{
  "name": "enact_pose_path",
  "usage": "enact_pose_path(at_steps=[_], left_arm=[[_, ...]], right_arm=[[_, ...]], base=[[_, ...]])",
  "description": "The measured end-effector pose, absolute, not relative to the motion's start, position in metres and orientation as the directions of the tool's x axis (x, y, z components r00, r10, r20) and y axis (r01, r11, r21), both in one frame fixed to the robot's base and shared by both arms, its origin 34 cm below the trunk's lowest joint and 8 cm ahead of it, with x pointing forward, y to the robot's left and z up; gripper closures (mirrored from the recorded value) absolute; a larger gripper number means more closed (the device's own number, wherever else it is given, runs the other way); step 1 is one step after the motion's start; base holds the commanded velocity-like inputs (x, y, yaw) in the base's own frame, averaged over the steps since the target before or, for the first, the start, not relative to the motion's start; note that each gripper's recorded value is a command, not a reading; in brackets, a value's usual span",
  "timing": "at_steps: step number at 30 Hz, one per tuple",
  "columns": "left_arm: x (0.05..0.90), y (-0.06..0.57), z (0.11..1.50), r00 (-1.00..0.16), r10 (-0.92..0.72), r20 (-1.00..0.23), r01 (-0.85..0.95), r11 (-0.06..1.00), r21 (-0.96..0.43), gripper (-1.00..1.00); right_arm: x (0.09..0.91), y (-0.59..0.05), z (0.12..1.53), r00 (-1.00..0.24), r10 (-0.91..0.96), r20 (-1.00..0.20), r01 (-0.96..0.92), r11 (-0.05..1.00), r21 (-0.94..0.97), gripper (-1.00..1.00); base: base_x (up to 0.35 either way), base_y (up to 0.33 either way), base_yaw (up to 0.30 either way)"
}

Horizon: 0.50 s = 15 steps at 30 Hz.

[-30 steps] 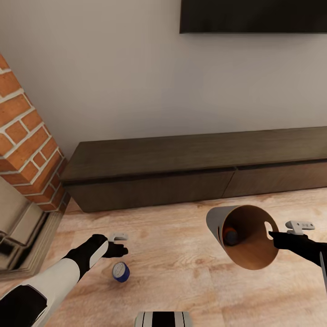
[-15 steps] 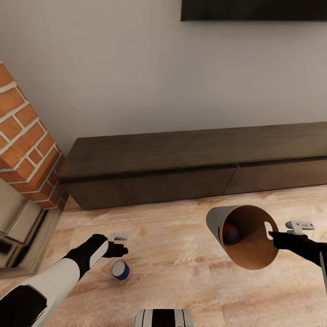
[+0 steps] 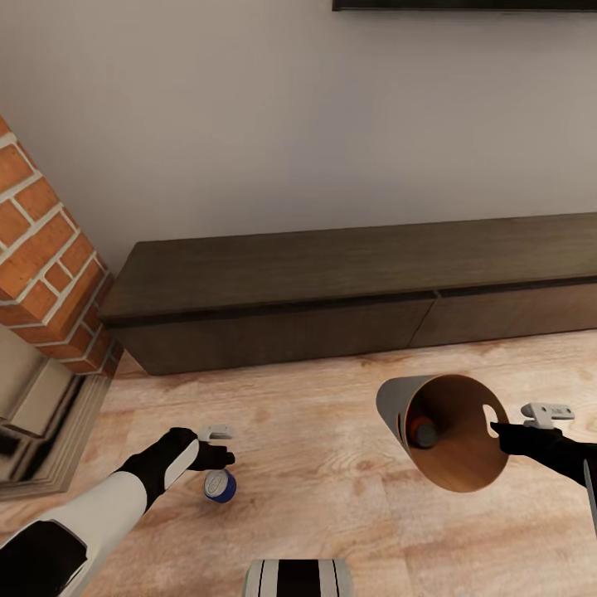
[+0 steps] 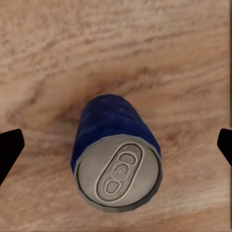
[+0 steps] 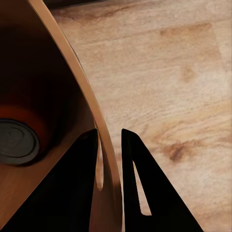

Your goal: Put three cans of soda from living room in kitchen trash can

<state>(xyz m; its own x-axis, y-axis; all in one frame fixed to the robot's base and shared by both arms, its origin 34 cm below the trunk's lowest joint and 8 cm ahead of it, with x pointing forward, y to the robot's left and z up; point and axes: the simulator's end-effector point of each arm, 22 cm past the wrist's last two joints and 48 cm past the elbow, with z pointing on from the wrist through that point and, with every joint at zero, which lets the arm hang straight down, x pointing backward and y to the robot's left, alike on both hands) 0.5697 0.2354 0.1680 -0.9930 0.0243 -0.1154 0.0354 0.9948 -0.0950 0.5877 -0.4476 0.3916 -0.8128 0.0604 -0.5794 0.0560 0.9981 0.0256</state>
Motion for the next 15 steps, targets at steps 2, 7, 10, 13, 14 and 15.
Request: enact_pose_path(at_steps=[2,7,10,13,14,15], left_arm=[[0.5695,0.2321,0.168,-0.993,0.025,-0.115,0.037,0.994,-0.098,-1.0],[0.5679,0.2246,0.1678,-0.994,0.03,-0.109,0.041,0.994,-0.104,-1.0],[0.5653,0.2251,0.1668,-0.994,0.028,-0.101,0.039,0.994,-0.101,-1.0],[0.5633,0.2259,0.166,-0.995,0.027,-0.095,0.036,0.994,-0.099,-1.0],[0.5627,0.2261,0.1657,-0.995,0.026,-0.093,0.036,0.995,-0.098,-1.0],[0.5624,0.2262,0.1656,-0.995,0.026,-0.092,0.035,0.995,-0.098,-1.0]], right_arm=[[0.5875,-0.4481,0.3915,-0.813,0.059,-0.579,0.056,0.998,0.023,1.0],[0.5876,-0.4477,0.3916,-0.813,0.061,-0.579,0.056,0.998,0.026,1.0],[0.5876,-0.448,0.3915,-0.813,0.06,-0.579,0.056,0.998,0.024,1.0],[0.5876,-0.4479,0.3915,-0.813,0.06,-0.579,0.056,0.998,0.025,1.0],[0.5876,-0.4477,0.3914,-0.813,0.061,-0.579,0.057,0.998,0.025,1.0],[0.5875,-0.4476,0.3914,-0.813,0.061,-0.579,0.057,0.998,0.025,1.0]], base=[[0.0,0.0,0.0],[0.0,0.0,0.0],[0.0,0.0,0.0],[0.0,0.0,0.0],[0.0,0.0,0.0],[0.0,0.0,0.0]])
